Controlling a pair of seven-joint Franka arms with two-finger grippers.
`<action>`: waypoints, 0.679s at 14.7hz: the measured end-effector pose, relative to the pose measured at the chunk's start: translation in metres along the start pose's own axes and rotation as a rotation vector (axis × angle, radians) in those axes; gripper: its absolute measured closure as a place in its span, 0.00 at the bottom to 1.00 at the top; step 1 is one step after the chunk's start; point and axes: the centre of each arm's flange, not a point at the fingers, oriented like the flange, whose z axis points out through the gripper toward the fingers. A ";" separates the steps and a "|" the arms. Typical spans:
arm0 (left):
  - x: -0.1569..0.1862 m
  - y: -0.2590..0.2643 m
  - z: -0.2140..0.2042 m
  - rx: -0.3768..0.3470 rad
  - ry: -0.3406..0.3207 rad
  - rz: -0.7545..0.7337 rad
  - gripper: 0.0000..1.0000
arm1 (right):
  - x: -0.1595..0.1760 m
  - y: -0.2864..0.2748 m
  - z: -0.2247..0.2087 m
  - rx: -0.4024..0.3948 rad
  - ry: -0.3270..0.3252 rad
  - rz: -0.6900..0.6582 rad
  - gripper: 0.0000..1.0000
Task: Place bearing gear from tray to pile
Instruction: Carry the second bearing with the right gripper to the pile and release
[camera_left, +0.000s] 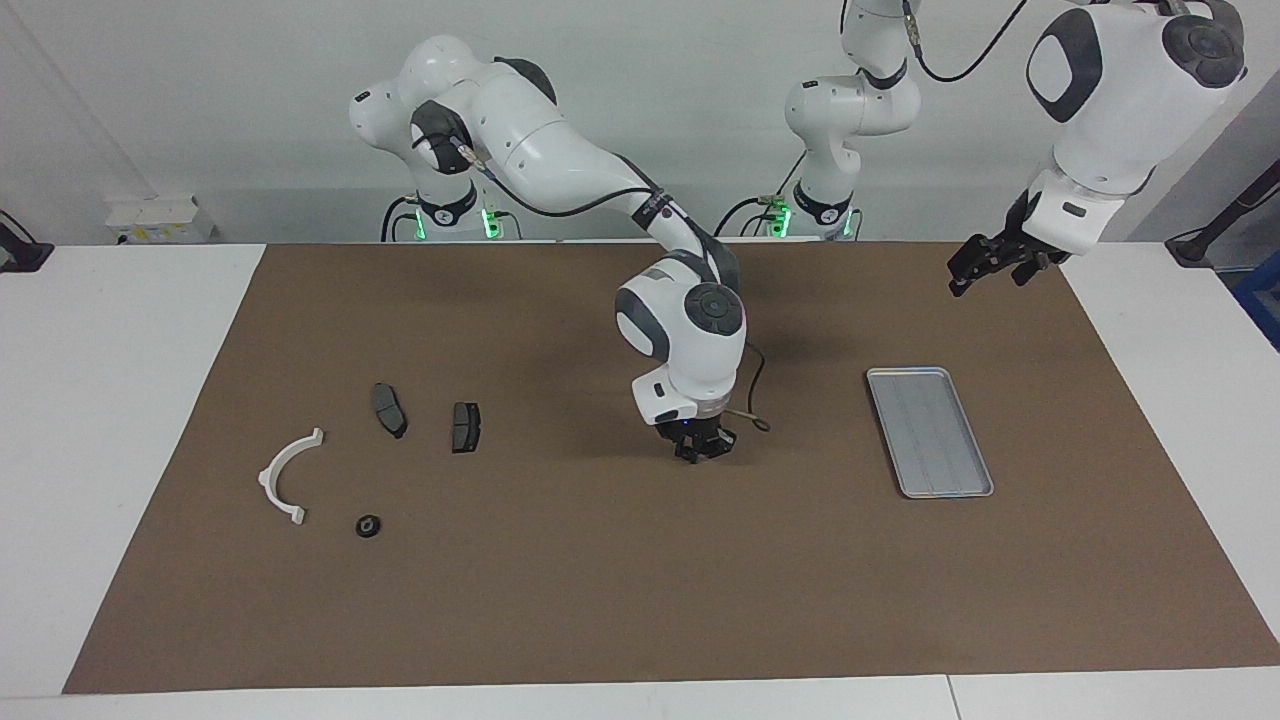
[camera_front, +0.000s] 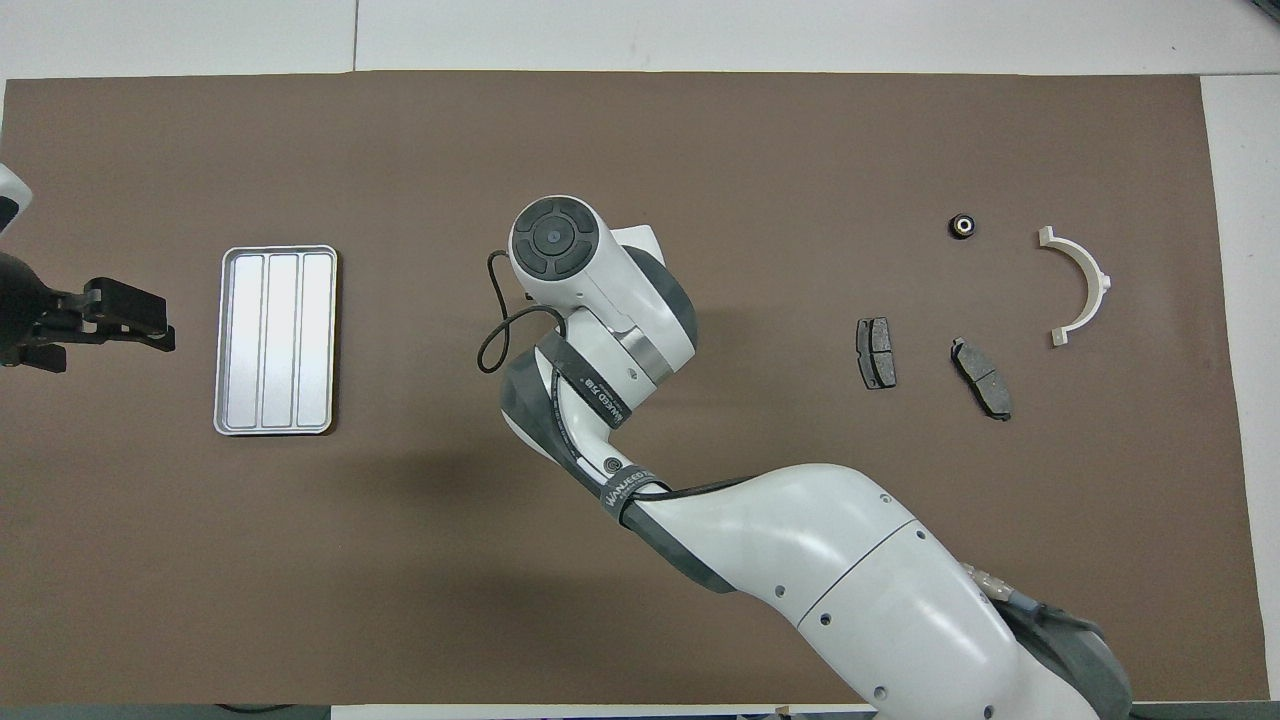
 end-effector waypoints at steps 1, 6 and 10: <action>-0.001 0.001 -0.001 0.000 0.002 0.001 0.00 | 0.008 0.006 -0.001 -0.024 -0.009 -0.025 0.76; -0.003 0.002 -0.005 -0.001 0.010 0.004 0.00 | 0.110 0.086 -0.094 -0.062 -0.028 -0.261 0.76; -0.003 0.004 -0.005 0.000 0.010 0.007 0.00 | 0.198 0.169 -0.127 -0.045 -0.018 -0.443 0.76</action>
